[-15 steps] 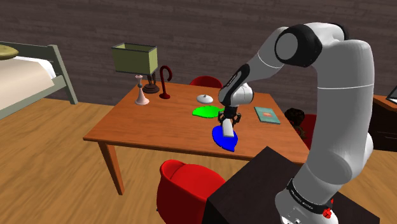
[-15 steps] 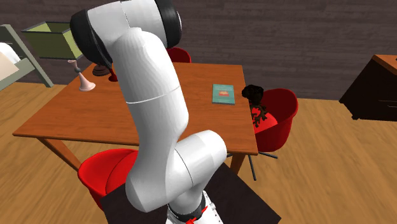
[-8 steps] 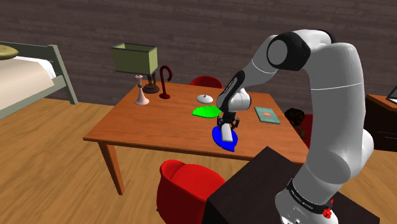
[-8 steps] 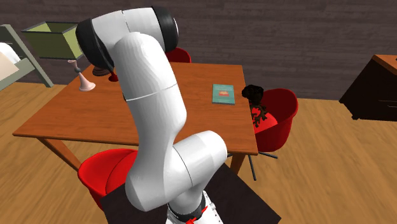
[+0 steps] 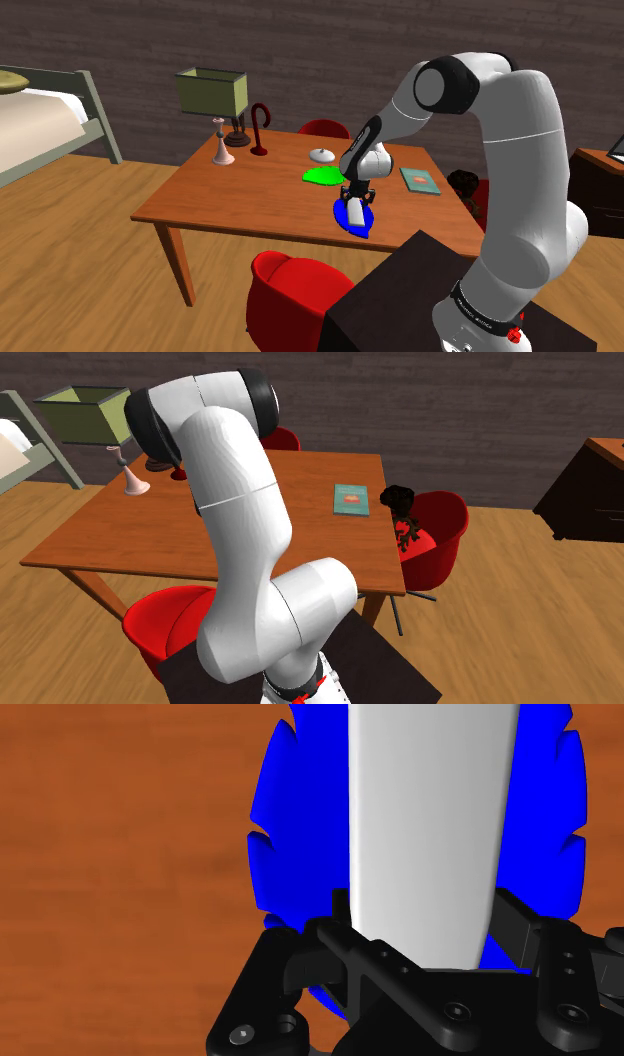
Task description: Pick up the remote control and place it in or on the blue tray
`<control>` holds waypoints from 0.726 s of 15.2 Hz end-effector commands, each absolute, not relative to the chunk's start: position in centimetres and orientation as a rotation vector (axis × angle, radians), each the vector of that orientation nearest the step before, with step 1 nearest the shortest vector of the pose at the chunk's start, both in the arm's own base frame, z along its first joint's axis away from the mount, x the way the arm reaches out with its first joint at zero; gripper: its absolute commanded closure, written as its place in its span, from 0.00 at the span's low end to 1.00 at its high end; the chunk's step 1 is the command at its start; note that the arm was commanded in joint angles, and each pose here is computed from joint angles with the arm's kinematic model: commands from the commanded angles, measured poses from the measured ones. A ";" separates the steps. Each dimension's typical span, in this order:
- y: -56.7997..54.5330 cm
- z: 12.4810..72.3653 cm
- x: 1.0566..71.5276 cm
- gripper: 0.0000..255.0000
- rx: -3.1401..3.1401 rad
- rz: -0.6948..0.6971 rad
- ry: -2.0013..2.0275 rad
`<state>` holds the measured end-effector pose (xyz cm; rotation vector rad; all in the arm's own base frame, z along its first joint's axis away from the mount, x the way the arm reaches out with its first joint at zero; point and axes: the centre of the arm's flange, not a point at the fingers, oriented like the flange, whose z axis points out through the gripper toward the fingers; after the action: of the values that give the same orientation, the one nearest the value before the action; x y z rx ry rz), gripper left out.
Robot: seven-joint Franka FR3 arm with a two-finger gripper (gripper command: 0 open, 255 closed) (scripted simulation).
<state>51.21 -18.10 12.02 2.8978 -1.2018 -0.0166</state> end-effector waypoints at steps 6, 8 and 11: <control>-18.1 12.0 51.2 0.00 2.898 -0.016 -1.202; -18.1 12.0 51.2 0.00 2.898 -0.016 -1.202; -18.1 16.0 51.3 0.00 2.898 -0.016 -1.202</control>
<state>51.24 -18.11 14.48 2.8978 -1.2016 -0.0148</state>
